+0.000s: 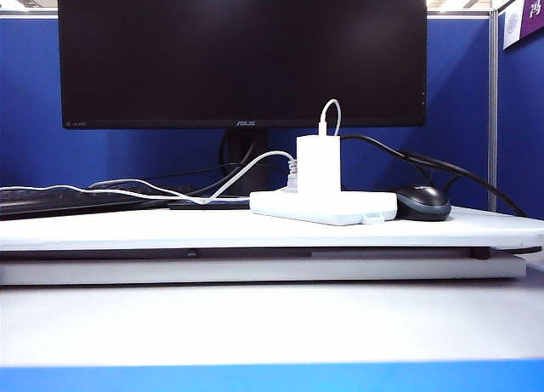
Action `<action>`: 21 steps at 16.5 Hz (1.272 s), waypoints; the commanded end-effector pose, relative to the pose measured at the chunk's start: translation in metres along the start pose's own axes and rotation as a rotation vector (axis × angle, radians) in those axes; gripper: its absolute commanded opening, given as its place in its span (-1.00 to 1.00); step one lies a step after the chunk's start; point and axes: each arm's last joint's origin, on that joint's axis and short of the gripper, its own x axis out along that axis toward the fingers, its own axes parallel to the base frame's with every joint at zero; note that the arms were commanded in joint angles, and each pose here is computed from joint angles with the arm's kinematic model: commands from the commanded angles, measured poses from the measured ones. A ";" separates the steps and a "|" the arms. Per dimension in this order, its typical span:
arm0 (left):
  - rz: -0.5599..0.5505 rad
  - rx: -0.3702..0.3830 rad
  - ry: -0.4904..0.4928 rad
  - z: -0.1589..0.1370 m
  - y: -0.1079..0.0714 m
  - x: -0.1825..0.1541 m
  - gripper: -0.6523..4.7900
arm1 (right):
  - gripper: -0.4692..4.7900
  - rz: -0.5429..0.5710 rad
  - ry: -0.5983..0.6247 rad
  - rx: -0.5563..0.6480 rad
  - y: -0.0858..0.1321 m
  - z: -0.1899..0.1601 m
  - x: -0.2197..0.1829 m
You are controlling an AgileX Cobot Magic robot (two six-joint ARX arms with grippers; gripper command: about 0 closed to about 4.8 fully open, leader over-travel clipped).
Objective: Unplug the white charger from the socket, then place it next to the socket.
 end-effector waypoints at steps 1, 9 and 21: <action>-0.079 -0.011 0.020 -0.002 -0.006 0.000 -0.76 | -0.84 0.097 0.035 -0.011 0.006 -0.003 0.001; -0.060 -0.095 -0.040 0.004 -0.010 0.000 -0.77 | -0.84 0.109 -0.053 0.052 0.015 0.007 0.000; -0.240 -0.142 -0.107 0.136 -0.023 0.021 -0.77 | -0.84 0.178 -0.194 0.017 0.052 0.208 -0.002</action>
